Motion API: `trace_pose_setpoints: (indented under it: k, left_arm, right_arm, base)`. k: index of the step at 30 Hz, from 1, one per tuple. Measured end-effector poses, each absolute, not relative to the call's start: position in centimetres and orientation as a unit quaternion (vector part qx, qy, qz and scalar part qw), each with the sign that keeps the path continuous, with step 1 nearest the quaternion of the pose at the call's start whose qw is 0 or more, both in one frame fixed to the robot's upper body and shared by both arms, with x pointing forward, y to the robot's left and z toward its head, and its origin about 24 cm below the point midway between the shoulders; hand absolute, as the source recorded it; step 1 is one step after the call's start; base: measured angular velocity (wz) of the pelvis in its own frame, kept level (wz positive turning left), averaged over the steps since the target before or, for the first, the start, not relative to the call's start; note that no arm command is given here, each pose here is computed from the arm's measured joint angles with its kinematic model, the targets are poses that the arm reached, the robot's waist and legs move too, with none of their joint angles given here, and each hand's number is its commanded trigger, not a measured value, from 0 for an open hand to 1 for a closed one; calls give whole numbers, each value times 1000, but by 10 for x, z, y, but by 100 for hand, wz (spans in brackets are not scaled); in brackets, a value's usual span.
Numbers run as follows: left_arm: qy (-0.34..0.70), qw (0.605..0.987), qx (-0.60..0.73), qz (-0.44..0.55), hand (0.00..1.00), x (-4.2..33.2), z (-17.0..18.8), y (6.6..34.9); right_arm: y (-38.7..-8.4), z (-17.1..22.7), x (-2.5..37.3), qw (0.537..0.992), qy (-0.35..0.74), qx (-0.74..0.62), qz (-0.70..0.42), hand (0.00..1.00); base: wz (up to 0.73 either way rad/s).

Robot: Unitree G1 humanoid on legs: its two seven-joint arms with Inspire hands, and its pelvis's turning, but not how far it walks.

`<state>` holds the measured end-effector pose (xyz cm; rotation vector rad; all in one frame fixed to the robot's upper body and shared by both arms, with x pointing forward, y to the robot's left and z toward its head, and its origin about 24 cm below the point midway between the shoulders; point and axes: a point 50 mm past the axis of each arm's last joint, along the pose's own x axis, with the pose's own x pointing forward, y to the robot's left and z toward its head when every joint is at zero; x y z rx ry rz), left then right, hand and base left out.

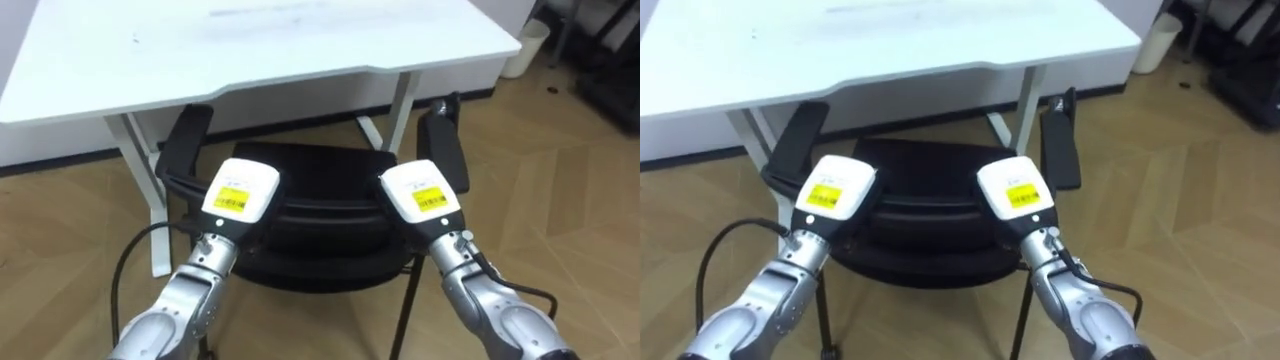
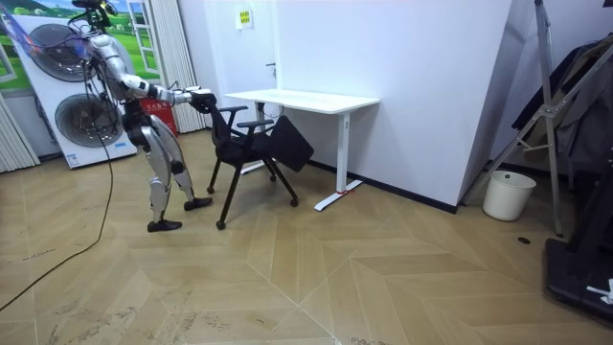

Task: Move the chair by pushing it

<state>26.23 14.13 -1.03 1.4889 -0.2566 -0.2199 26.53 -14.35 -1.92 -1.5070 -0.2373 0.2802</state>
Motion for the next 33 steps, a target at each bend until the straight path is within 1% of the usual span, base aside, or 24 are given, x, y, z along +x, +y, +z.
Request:
trace_pose_setpoints:
  k: [6, 12, 14, 18, 21, 22, 25, 27, 30, 31, 33]
  left_arm:
    - [-114, 716, 679, -117, 100, 265, -13, 141]
    - [-131, 707, 685, -119, 100, 277, -6, 142]
    - [-127, 708, 684, -121, 100, 274, -9, 147]
    - [-119, 720, 672, -127, 100, 255, -22, 144]
    - [-110, 728, 666, -118, 100, 256, -22, 144]
    - [-109, 733, 661, -121, 100, 254, -23, 146]
    - [-107, 730, 665, -115, 100, 256, -20, 154]
    - [-110, 729, 666, -113, 100, 257, -18, 154]
    - [-118, 724, 671, -109, 100, 261, -13, 155]
    - [-118, 724, 671, -105, 100, 263, -11, 157]
    - [-104, 732, 663, -116, 100, 260, -18, 152]
  right_arm:
    - [-143, -29, 260, 724, -86, -671, 133, 100]
    - [-137, -27, 262, 727, -88, -672, 112, 100]
    - [-133, -30, 259, 729, -86, -669, 115, 100]
    - [-140, -36, 246, 718, -94, -678, 126, 100]
    - [-143, -29, 248, 707, -109, -686, 134, 100]
    - [-140, -28, 245, 704, -117, -686, 141, 100]
    - [-132, -25, 246, 704, -115, -684, 152, 100]
    - [-132, -23, 249, 706, -106, -683, 155, 100]
    - [-132, -18, 251, 708, -106, -679, 161, 100]
    - [-131, -15, 250, 702, -114, -684, 163, 100]
    - [-134, -19, 247, 698, -100, -689, 169, 100]
  base:
    - [13]
    - [19]
    - [35]
    - [60]
    - [60]
    - [56]
    - [25]
    - [7]
    - [58]
    - [58]
    - [-4]
